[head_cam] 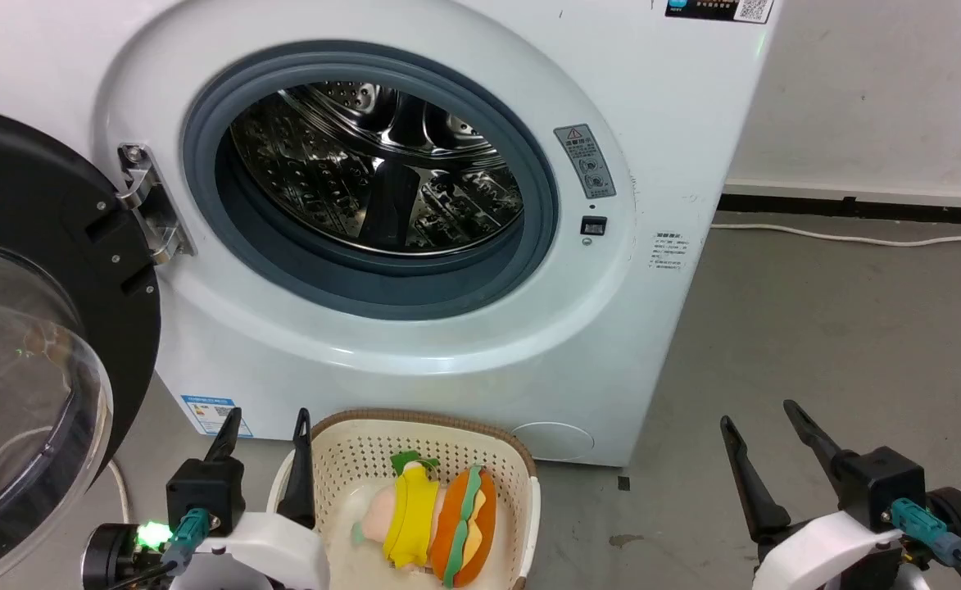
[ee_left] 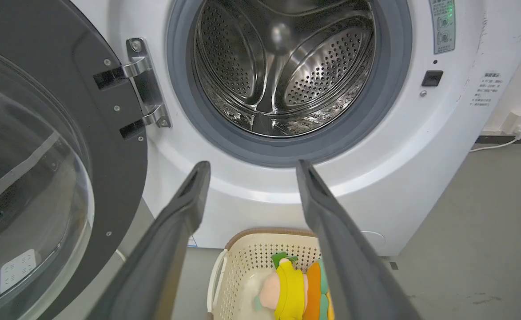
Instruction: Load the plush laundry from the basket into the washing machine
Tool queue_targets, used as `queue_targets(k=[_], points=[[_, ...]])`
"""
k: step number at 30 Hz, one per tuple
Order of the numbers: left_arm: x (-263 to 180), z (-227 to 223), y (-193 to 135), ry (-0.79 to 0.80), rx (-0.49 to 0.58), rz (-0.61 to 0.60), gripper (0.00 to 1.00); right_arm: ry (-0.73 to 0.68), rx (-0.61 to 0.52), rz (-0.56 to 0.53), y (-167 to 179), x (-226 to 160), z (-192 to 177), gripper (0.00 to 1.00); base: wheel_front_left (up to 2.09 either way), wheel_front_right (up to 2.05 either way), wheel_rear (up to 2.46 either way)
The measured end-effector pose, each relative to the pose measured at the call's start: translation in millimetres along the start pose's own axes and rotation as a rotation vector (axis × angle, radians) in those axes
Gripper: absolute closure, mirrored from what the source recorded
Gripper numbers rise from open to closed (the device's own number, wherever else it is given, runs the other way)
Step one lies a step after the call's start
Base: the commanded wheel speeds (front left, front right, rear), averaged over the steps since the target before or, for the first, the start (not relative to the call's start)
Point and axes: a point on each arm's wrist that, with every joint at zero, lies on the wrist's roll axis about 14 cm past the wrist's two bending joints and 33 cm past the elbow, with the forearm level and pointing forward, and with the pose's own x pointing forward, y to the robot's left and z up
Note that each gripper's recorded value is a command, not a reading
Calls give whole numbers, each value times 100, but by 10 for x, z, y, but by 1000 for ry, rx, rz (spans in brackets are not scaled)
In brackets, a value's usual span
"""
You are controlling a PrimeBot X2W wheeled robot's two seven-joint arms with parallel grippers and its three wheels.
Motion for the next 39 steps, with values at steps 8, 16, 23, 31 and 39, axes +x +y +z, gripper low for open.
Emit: queue_targets(k=[8,16,23,31,39], points=[[17,-17,-47,-1,-1,-13,0,-3,12,-6,-22,6,-13,0,0,0,0],[82,-130,-126,22,-8,-36,0,8,31,-21,-74,25,-88,0,0,0,0],[198,-340,-234,76,-13,-68,0,20,49,-43,-149,80,-161,0,0,0,0],[354,-674,-361,165,0,-117,0,29,77,-76,-262,131,-243,0,0,0,0],[533,-981,-500,242,4,-172,0,42,108,-111,-375,162,-334,0,0,0,0]])
